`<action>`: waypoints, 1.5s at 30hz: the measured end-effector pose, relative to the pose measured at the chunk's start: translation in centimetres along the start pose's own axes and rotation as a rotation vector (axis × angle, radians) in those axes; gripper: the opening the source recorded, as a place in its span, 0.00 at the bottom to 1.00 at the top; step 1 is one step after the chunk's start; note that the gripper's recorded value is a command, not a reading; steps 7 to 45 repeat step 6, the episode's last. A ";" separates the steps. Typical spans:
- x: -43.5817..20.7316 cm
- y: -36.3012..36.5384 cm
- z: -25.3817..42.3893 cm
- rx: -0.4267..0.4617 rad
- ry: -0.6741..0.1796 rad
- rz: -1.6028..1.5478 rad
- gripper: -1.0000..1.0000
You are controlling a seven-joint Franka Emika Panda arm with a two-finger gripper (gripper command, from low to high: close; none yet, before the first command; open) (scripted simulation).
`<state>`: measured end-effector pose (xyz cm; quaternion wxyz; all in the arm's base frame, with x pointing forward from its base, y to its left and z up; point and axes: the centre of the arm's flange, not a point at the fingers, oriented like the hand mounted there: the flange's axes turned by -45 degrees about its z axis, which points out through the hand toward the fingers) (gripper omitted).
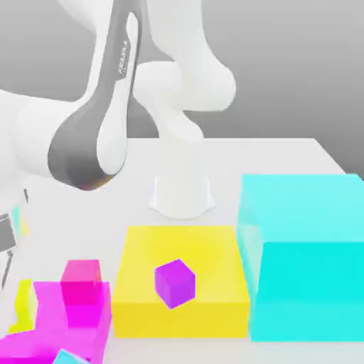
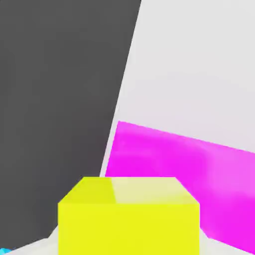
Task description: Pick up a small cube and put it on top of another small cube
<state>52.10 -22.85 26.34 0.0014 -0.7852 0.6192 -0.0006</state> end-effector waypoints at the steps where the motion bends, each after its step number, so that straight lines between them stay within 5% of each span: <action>1: 0.0 0.0 0.0 0.000 0.000 0.000 1.00; 45: 0.0 -0.1 -3.3 -0.003 0.001 -0.001 1.00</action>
